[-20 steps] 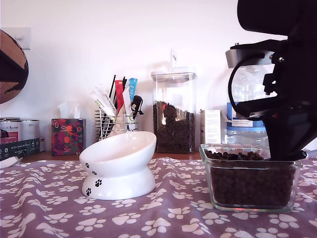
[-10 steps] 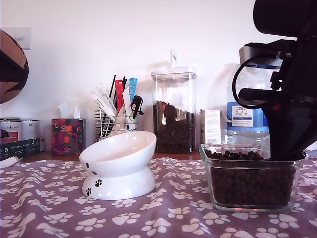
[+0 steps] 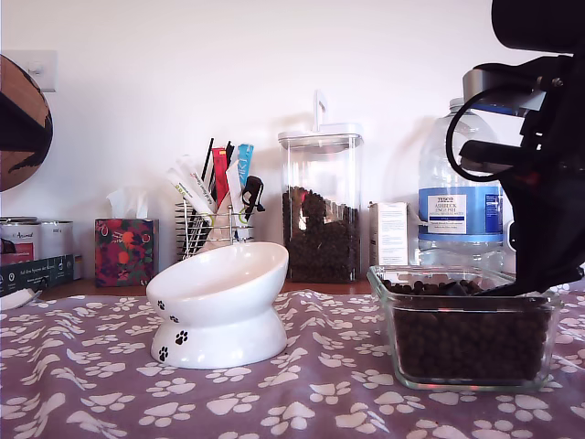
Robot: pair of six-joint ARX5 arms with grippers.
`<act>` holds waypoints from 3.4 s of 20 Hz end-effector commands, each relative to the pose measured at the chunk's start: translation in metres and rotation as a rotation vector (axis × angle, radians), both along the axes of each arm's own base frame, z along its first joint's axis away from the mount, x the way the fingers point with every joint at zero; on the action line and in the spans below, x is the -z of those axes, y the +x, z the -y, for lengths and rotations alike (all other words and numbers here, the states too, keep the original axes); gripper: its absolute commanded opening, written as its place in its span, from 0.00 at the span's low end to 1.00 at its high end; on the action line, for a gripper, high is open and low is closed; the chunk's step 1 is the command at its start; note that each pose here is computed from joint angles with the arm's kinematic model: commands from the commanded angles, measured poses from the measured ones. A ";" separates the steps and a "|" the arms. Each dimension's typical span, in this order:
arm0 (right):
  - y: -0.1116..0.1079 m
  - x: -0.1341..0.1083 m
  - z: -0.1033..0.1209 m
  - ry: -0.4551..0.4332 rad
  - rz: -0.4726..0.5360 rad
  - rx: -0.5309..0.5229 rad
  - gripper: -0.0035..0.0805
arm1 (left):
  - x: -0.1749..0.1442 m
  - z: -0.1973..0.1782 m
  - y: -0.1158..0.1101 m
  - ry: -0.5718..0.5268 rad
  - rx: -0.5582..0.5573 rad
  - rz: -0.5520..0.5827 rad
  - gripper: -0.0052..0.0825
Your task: Measure one spoon of cat food and pour it into the food bowl
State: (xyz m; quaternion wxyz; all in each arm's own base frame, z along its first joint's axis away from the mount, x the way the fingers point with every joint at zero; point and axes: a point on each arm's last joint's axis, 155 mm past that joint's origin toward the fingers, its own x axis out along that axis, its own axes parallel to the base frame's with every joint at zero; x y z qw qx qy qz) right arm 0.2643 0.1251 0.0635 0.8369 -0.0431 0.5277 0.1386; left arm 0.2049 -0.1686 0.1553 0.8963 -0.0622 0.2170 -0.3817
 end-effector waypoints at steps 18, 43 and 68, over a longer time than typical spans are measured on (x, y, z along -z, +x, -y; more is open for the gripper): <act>-0.007 -0.019 -0.006 0.090 0.033 0.007 0.03 | -0.001 0.001 0.000 -0.004 0.005 0.001 0.04; 0.019 -0.104 -0.050 0.259 0.182 -0.110 0.03 | 0.000 0.001 0.000 -0.003 0.003 0.002 0.04; 0.022 -0.100 -0.168 0.367 0.075 -0.313 0.03 | 0.010 -0.010 0.024 0.050 -0.096 0.002 0.04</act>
